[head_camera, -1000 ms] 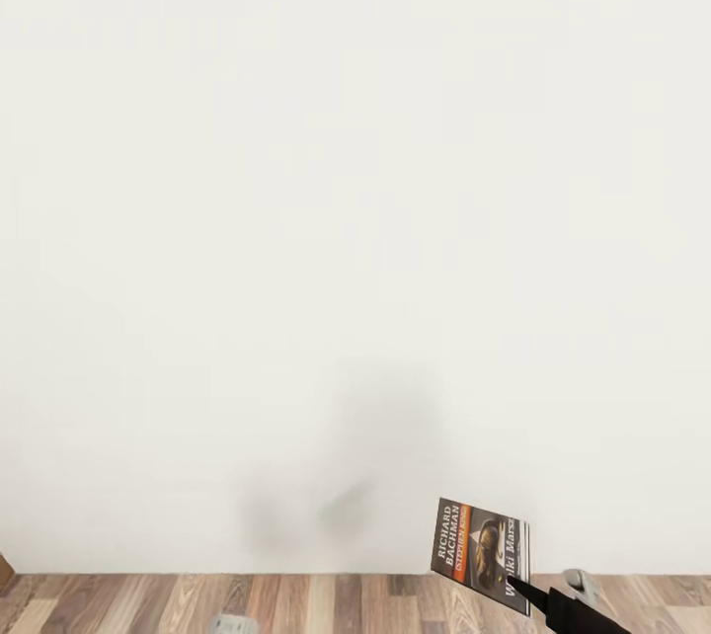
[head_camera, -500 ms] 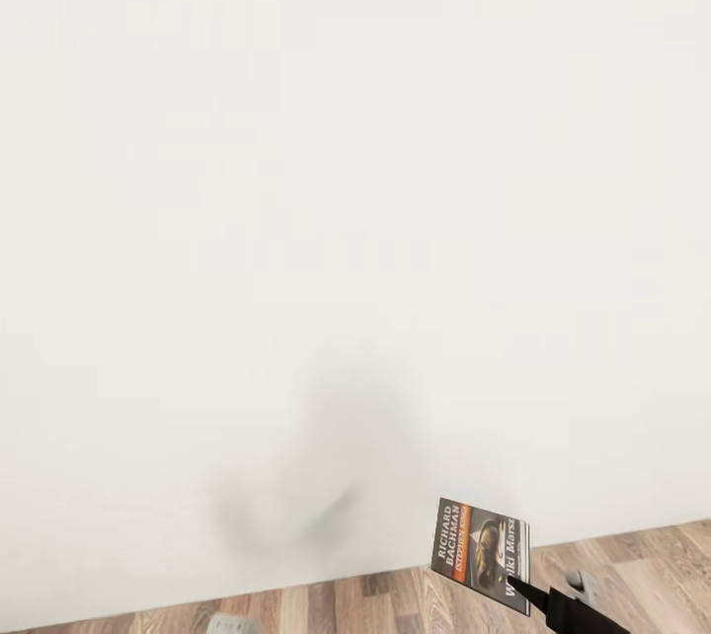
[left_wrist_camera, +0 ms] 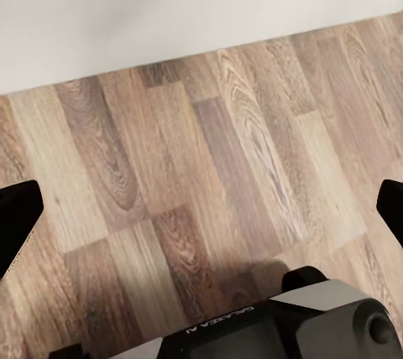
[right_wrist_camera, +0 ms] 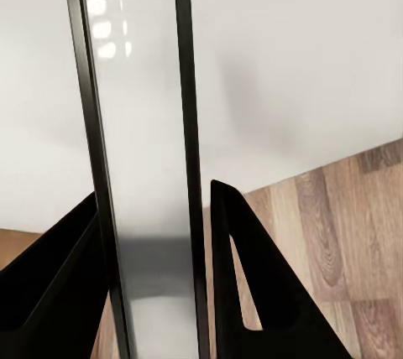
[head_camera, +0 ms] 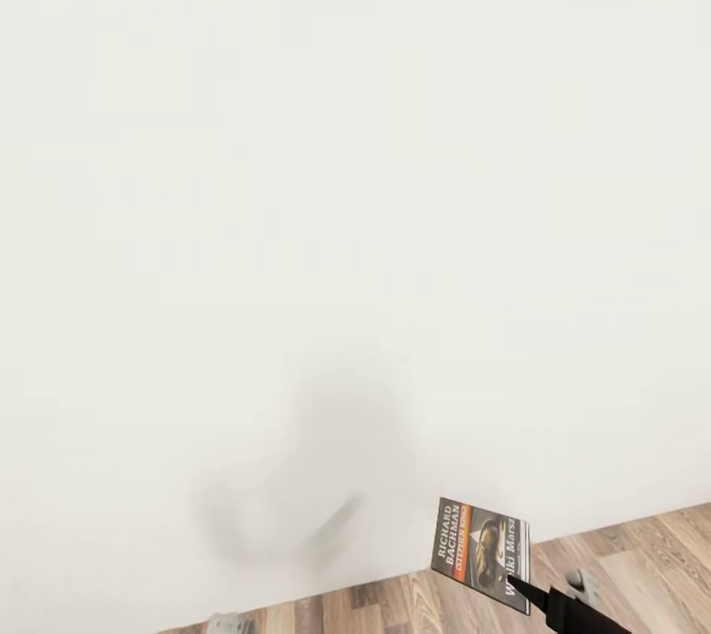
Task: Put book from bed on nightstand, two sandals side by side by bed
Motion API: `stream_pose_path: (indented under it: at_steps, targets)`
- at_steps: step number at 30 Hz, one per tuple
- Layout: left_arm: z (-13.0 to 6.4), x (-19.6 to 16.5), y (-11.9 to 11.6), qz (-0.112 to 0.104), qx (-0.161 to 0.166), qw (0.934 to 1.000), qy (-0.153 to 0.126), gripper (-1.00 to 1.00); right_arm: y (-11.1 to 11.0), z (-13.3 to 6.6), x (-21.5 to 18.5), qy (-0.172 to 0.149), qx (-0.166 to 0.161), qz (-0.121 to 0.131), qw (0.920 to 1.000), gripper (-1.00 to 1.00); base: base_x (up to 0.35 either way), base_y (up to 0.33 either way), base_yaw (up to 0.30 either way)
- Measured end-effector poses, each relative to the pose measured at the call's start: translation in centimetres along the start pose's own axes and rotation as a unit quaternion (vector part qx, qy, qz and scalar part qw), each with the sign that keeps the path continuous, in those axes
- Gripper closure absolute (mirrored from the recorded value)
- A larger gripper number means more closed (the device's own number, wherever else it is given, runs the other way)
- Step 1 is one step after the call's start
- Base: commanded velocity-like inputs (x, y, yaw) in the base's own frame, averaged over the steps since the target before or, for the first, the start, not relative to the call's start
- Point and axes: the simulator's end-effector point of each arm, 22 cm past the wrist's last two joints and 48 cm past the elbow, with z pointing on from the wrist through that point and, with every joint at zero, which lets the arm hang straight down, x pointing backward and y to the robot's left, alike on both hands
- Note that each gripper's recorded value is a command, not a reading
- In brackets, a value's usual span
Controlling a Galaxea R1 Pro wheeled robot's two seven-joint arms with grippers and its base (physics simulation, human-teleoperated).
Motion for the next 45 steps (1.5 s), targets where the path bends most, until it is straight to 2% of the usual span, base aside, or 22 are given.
stream_pose_path:
  at_steps: [10,45]
  targets:
    - [0.03,0.0,-0.01,0.0,0.0,1.0,0.0,-1.0,-0.01,0.01,-0.03,-0.001,0.0,0.001,1.0,1.0,0.24,0.0,-0.066]
    - [0.04,0.0,-0.02,0.0,0.001,1.0,0.0,-1.0,-0.04,0.01,0.13,0.002,0.0,0.0,1.0,1.0,0.004,0.0,-0.279]
